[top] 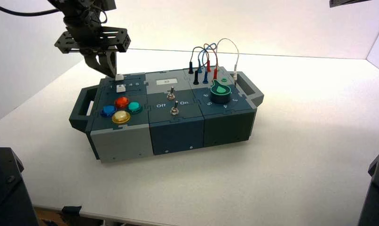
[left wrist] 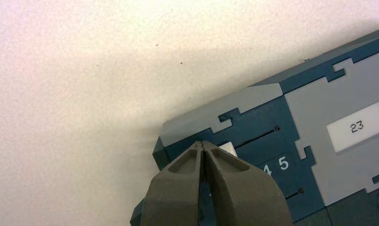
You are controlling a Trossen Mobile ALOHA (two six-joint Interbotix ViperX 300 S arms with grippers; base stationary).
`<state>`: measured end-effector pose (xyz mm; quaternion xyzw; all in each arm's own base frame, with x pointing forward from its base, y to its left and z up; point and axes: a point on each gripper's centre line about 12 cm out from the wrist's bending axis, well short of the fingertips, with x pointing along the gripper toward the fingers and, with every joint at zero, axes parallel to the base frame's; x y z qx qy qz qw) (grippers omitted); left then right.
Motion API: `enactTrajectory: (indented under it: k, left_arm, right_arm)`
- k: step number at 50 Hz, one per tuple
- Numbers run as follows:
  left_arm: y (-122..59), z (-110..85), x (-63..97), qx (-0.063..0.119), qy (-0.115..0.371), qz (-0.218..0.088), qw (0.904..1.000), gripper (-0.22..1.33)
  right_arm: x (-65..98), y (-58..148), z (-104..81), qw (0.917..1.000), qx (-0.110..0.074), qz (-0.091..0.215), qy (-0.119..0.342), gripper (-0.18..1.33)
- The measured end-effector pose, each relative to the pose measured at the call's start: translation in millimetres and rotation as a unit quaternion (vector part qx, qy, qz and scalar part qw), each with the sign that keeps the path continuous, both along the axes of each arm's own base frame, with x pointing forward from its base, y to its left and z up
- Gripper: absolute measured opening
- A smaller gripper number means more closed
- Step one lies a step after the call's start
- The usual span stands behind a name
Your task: Move the top slider to position 3.
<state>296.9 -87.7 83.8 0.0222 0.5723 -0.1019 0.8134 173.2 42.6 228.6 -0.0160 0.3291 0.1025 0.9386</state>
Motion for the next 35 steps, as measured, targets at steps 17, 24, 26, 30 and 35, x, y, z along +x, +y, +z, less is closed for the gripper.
enactTrajectory:
  k: [17,24,26,30,35]
  left_arm:
    - [-4.3,-0.7,2.7,0.000,0.001,-0.006,1.0000,-0.16]
    - [-5.1,0.0,3.5,-0.001,-0.001,-0.006,1.0000,-0.16]
    - [-5.0,0.0,3.6,0.000,-0.001,-0.006,1.0000,-0.16]
    - [-5.0,0.0,3.6,-0.001,-0.001,-0.006,1.0000,-0.16]
    - [-5.0,0.0,3.6,0.000,-0.001,-0.006,1.0000,-0.16]
  right_arm:
    - [0.0,0.3,0.1,1.0000,0.000,0.001,-0.001,-0.14]
    - [-0.1,0.3,-0.5,1.0000,0.000,0.001,0.000,-0.14]
    - [0.0,0.3,0.1,1.0000,0.000,0.001,-0.001,-0.14]
    - [-0.1,0.0,-0.5,1.0000,0.000,0.000,0.000,-0.14]
    - [-0.1,0.0,-0.5,1.0000,0.000,0.000,0.000,-0.14]
